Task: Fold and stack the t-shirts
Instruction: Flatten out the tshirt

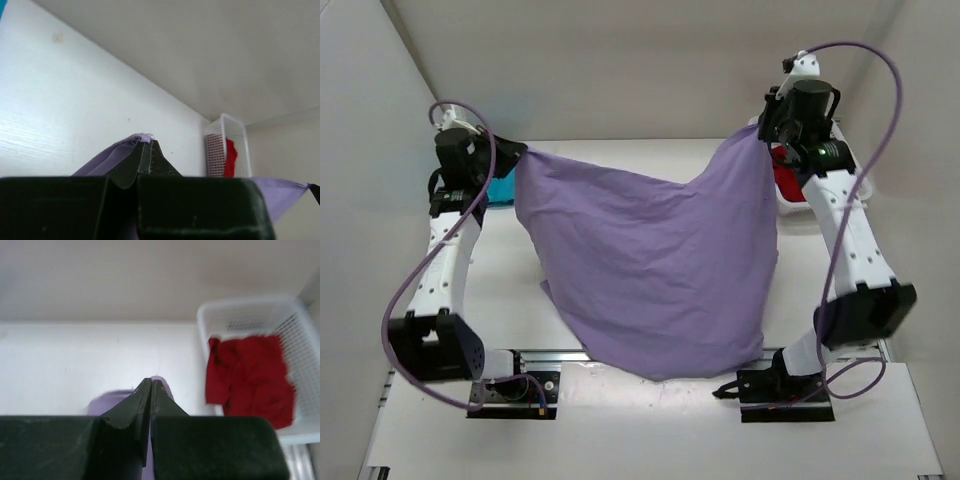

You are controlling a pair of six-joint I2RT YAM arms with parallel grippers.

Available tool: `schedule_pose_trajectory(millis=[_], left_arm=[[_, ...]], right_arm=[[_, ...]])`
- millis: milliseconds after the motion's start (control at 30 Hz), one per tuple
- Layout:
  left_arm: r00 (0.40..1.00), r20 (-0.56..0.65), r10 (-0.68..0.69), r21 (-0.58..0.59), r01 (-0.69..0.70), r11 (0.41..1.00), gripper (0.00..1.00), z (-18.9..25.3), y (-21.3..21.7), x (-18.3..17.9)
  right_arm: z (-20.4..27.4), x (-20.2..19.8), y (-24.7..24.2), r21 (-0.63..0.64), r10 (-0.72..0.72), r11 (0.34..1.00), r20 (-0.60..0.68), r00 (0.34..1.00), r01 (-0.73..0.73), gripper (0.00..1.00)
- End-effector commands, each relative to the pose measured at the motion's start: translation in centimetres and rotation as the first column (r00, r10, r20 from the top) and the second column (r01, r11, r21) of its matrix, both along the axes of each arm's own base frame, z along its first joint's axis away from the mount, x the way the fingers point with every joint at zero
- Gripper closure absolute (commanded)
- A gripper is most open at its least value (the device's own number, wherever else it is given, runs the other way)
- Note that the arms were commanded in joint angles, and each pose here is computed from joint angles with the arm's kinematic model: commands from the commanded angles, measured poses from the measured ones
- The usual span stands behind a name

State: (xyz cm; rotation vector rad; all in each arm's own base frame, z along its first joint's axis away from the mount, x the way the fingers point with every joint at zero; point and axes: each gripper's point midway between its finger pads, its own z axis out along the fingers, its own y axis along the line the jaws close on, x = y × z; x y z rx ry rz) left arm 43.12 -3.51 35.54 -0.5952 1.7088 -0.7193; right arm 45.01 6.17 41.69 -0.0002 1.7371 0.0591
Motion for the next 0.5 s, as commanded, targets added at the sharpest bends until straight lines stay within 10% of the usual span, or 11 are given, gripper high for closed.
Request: schedule_pose_trajectory(millis=[0,200,467], left_arm=[[0.999,-0.024,0.036,0.022,-0.035,0.999,1.0,-2.9,0.2,2.7],[1.0,-0.031,0.001,0.009,-0.001,1.0,1.0,-1.7,-1.7,9.2],[0.967,0.254,-0.026,-0.056,0.041,0.998,1.0,13.0,-1.3,10.7]], right_arm=[[-2.0,2.5,2.3,0.162,0.189,0.971,-0.059,0.98,-0.178,1.0],[2.5,10.7,0.9,0.158,0.188,0.969,0.015,0.982,-0.188,1.0],[19.2,3.6,-2.0,0.204,0.151,0.94,0.466,0.872,-0.272,1.0]])
